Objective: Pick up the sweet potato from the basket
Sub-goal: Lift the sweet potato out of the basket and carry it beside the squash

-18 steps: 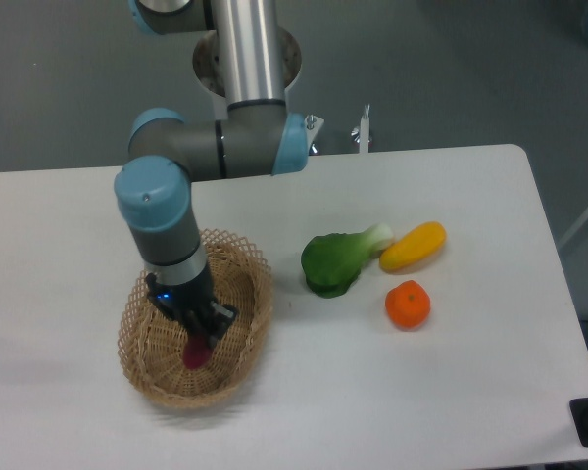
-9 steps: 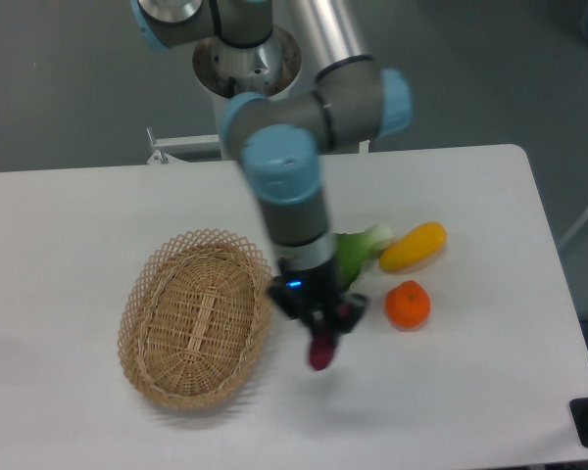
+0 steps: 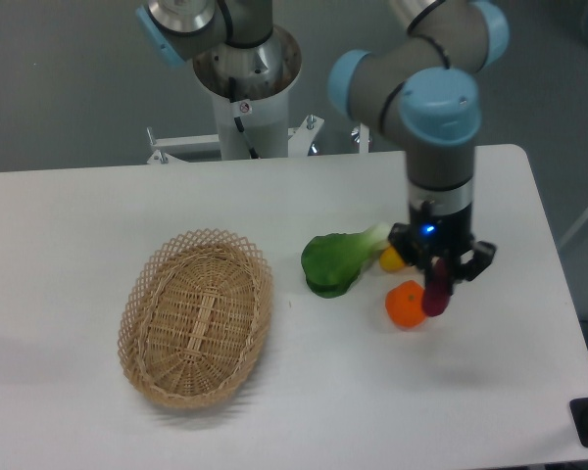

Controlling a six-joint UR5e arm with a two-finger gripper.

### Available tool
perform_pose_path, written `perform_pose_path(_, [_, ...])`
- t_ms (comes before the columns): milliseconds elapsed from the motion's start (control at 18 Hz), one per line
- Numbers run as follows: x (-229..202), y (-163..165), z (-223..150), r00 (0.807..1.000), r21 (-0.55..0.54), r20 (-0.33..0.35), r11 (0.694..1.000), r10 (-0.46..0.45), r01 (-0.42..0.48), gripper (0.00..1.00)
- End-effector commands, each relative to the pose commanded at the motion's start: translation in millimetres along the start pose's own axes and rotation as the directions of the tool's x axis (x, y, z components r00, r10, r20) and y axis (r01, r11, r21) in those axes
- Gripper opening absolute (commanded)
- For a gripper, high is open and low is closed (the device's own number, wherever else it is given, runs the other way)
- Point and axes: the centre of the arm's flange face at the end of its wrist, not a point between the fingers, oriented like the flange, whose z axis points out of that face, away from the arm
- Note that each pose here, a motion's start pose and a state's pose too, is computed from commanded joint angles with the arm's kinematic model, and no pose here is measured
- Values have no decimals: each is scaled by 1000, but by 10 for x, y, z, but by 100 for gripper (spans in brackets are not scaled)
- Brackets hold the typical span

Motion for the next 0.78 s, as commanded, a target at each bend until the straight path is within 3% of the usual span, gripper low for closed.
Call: perform_pose_path(778, [36, 27, 46, 1000, -13, -6, 1000, 0, 0, 32])
